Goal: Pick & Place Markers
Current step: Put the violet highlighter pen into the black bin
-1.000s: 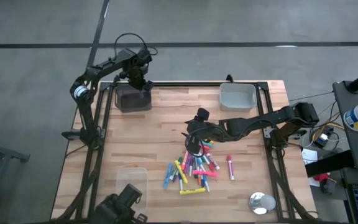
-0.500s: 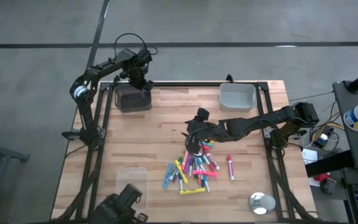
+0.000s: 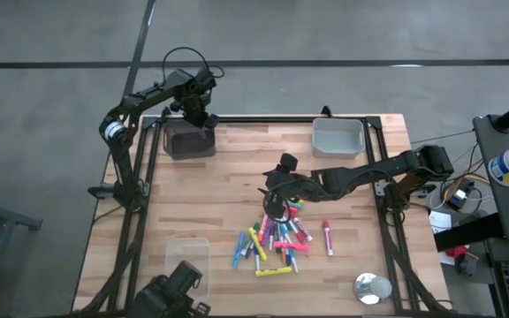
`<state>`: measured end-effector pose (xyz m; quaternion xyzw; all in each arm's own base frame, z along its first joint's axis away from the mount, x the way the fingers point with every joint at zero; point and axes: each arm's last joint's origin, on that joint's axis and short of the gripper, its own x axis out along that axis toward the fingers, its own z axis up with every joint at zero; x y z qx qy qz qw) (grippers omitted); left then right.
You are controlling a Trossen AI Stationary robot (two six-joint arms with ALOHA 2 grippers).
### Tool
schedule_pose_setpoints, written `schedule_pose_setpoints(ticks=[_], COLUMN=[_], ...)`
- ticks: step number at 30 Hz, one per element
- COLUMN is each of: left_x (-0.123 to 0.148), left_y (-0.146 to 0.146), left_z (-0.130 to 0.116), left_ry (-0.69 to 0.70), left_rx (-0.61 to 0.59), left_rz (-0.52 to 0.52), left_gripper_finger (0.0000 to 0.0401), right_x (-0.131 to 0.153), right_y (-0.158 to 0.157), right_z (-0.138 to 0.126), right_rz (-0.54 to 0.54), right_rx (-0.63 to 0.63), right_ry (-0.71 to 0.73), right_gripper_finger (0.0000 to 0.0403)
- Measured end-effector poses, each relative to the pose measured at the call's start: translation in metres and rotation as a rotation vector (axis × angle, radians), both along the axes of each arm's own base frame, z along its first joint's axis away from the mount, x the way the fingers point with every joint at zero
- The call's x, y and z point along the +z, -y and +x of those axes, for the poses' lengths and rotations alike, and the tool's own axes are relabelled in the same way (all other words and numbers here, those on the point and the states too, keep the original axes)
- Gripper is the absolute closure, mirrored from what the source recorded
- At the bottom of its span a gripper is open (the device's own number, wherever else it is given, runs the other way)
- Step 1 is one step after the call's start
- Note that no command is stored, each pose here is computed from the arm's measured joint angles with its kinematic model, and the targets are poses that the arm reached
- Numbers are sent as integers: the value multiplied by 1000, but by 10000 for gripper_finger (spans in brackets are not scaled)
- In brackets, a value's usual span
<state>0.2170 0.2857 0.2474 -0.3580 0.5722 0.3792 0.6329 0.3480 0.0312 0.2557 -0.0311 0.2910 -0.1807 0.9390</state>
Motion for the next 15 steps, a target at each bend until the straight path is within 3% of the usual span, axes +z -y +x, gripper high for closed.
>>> schedule_pose_setpoints(ticks=[15], left_x=[0], left_y=[0], left_z=[0], left_ry=[7], left_rx=[12], left_rz=[-6], left_gripper_finger=[325], right_x=[0], right_y=[0], right_z=[0], right_rz=[0], right_rx=[0], right_ry=[0], right_gripper_finger=[170])
